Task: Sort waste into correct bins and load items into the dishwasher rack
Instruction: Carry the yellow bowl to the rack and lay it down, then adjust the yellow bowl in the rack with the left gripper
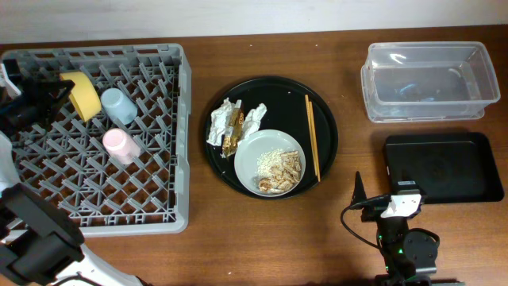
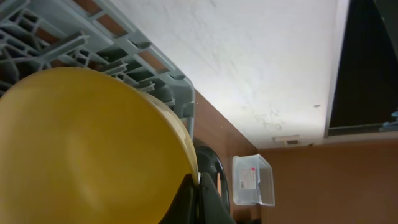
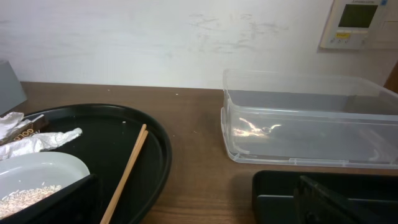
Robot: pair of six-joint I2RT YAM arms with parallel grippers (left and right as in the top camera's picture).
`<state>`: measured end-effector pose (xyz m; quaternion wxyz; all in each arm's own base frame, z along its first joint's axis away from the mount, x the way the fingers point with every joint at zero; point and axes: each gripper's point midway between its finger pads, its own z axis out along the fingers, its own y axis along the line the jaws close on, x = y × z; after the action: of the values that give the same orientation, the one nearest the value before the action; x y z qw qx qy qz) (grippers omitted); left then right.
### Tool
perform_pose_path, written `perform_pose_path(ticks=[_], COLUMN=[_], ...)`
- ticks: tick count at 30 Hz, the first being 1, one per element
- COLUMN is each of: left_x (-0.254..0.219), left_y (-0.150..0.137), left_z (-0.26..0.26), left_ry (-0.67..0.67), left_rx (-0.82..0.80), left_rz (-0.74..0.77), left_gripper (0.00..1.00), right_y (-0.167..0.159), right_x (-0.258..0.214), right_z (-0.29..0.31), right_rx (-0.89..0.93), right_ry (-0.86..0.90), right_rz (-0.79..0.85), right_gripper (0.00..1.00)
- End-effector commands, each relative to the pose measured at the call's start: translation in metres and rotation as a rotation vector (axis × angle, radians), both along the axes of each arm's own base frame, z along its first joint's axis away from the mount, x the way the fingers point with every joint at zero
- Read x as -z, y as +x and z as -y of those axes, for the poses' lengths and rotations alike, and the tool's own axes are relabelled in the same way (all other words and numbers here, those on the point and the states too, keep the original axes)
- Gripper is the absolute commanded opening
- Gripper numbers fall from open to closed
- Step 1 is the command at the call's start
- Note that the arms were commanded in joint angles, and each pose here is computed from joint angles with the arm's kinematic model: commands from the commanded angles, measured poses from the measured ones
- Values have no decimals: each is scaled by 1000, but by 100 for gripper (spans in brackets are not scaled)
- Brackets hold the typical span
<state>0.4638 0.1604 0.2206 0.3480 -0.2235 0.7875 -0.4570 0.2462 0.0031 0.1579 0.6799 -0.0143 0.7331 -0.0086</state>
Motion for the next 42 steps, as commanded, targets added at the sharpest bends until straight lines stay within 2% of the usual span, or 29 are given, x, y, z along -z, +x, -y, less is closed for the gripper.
perform_pose_path(ticks=[1,3,6,9,13,17,20,29,30,31,32,36,38,39,40,42], left_x=[18,31,37,60,62,76,80,69,62,54,42,-8,-35,-44,-51,-51], left_y=[2,6,13,15,1,-26,-39,-49,-51,-53,-59,-72,-78,-77,-74,-62], left_z=[-8,-14,-13,-16,-48,-79,-89,-79,-79,-80,-84,-87,-85,-83,-79,-70], left_ry=[0,-36,-123,-162,-251,-321,-359,-451,-432,-389,-303,-65,79,153,227,340], left_rx=[-40,-56,36,34,-64,-182,-220,-215,-228,-255,-306,-388,-437,-447,-443,-419], left_rz=[-30,-42,57,26,-39,-145,-181,-230,-236,-248,-271,-245,-219,-202,-179,-165], left_gripper=[0,0,0,0,0,1,20,32,36,50,99,99,95,89,76,37], right_y=[0,0,0,0,0,0,0,0,0,0,0,0,0,0,0,0], right_x=[3,3,3,3,3,3,3,3,3,3,3,3,3,3,3,3], right_z=[1,1,1,1,1,1,1,1,1,1,1,1,1,1,1,1], right_rx=[6,6,6,6,6,6,6,6,6,6,6,6,6,6,6,6], right_ry=[-4,-4,-4,-4,-4,-4,-4,-4,-4,-4,-4,-4,-4,-4,-4,-4], right_rz=[-5,-5,-5,-5,-5,-5,-5,-5,-5,-5,-5,-5,-5,-5,-5,-6], right_gripper=[98,98,98,98,98,98,98,98,98,98,98,99,98,98,98,98])
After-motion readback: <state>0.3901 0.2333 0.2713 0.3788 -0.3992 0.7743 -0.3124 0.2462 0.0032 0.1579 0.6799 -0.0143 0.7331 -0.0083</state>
